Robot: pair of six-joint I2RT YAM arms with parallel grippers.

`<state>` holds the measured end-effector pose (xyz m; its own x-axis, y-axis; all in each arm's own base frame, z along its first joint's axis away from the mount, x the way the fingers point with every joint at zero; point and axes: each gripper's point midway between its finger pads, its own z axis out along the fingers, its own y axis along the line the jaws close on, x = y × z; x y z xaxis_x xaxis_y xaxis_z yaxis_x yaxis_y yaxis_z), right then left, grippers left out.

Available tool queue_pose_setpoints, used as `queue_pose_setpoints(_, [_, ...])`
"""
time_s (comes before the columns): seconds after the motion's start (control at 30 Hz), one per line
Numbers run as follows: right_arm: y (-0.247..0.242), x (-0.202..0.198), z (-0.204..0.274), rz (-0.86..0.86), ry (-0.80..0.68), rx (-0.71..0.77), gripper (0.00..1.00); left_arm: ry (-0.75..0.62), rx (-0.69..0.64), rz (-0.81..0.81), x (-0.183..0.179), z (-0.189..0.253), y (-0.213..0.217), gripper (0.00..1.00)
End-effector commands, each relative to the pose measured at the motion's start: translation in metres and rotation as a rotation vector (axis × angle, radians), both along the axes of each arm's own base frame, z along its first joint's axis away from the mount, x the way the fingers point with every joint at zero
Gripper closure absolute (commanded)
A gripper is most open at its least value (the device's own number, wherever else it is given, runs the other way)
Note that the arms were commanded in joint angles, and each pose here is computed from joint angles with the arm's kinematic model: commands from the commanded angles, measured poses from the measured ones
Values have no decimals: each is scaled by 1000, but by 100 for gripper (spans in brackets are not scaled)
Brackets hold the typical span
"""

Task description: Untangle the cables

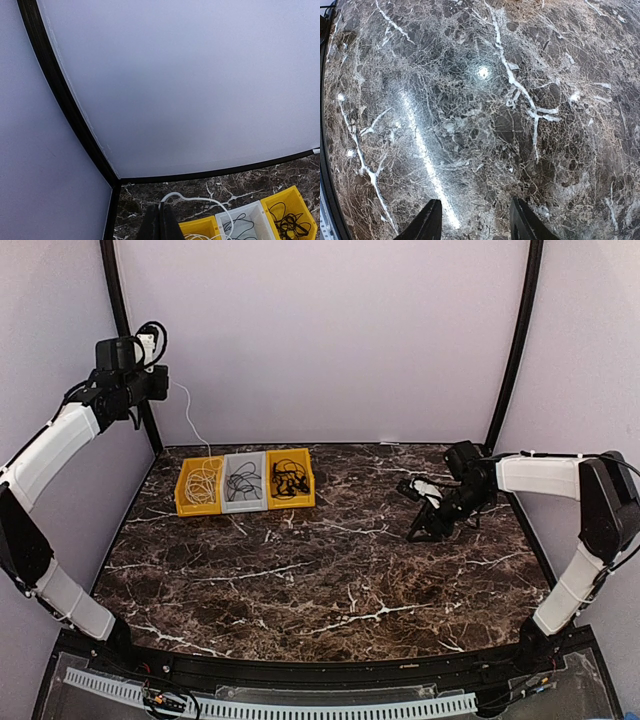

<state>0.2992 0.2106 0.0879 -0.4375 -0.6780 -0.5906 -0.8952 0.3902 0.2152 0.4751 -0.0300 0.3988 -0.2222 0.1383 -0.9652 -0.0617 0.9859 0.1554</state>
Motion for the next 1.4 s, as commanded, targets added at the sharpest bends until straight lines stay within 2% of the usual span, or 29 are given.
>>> queue_pose_setpoints(0.0, [0, 4, 5, -7, -28, 11, 52, -40, -23, 12, -1, 6, 9, 100])
queue_pose_setpoints(0.23, [-1, 3, 5, -8, -31, 7, 52, 65, -10, 63, 11, -50, 32, 100])
queue_pose_setpoints(0.53, [-1, 2, 3, -6, -32, 9, 51, 126, -1, 115, 18, -87, 52, 100])
queue_pose_setpoints(0.7, [0, 3, 4, -2, -31, 16, 51, 190, -49, 65, 27, -122, 41, 100])
queue_pose_setpoints(1.0, [1, 1, 4, 0, -28, 19, 51, 350, -287, -120, 35, -208, -7, 100])
queue_pose_setpoints(1.37, [1, 1, 0, -1, -15, 21, 51, 430, -411, -240, 37, -250, -46, 100])
